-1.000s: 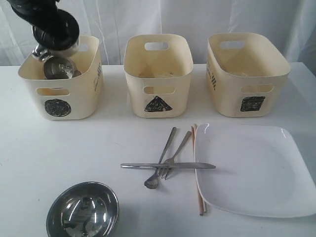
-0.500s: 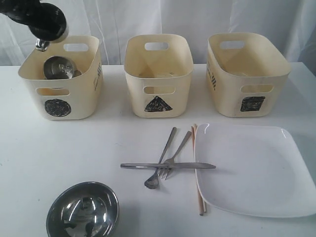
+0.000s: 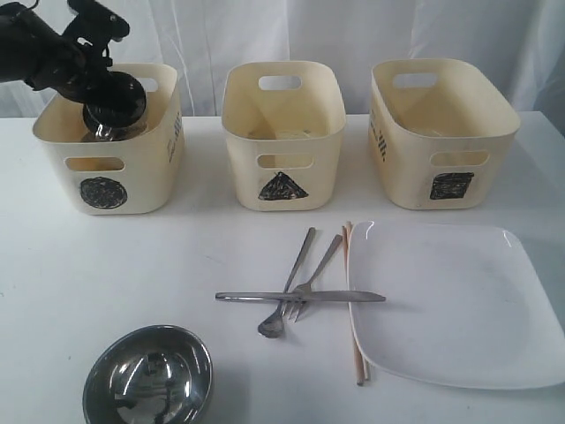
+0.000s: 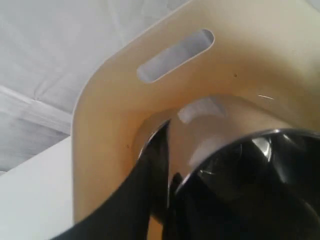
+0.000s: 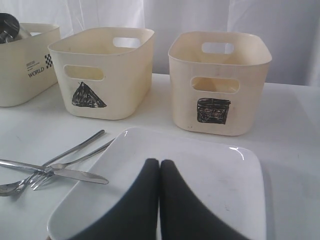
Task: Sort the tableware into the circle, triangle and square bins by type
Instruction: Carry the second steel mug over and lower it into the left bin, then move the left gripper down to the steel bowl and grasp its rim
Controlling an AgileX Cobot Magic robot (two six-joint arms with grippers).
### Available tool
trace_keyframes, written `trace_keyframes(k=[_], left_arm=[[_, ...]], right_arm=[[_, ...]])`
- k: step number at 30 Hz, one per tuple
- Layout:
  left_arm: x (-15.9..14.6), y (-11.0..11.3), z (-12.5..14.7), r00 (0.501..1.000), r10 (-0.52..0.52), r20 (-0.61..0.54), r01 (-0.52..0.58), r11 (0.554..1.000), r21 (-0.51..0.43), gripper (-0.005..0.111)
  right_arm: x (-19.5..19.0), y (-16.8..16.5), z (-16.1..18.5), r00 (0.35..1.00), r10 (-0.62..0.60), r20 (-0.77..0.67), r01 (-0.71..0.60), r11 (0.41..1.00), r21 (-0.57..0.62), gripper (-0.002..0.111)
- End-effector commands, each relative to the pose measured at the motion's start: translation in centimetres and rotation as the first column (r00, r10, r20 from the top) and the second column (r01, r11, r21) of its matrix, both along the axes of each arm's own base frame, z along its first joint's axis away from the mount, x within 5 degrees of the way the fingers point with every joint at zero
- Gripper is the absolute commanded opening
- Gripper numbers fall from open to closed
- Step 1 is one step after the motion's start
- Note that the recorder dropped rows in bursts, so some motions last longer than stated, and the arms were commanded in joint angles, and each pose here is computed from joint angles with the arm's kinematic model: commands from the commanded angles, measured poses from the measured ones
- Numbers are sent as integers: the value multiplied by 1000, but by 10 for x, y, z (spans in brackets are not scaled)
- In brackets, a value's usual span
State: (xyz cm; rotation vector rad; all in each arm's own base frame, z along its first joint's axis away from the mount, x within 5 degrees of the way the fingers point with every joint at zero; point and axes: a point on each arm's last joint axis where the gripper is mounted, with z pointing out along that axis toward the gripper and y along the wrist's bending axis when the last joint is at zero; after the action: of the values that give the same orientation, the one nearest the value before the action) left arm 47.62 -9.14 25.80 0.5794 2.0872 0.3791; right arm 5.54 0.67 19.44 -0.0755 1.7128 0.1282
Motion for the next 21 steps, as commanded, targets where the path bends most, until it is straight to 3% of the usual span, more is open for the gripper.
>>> trace_keyframes(k=[1,5,13,17,21], left_arm=[[0,1,5,999,28,19,-27,998,-48,40],[-4,1,14,999,48,18,-47,994,-95,49],[-27,8,52,992,122,-14,-123,979,-164,50],[-48,8,68,989,83,-121,-102,982,-158,50],[-81,3,83,952,-28,-306,-38,977,-209,50]], right_arm=[[0,0,-1,1000,-6,9,6,1000,-1,0],[0,0,-1,1000,-6,9,6,1000,-1,0],[0,0,-1,1000,-6,9,6,1000,-1,0],[0,0,-1,1000,-6,9,6,1000,-1,0],[0,0,-1,1000,-6,9,6,1000,-1,0]])
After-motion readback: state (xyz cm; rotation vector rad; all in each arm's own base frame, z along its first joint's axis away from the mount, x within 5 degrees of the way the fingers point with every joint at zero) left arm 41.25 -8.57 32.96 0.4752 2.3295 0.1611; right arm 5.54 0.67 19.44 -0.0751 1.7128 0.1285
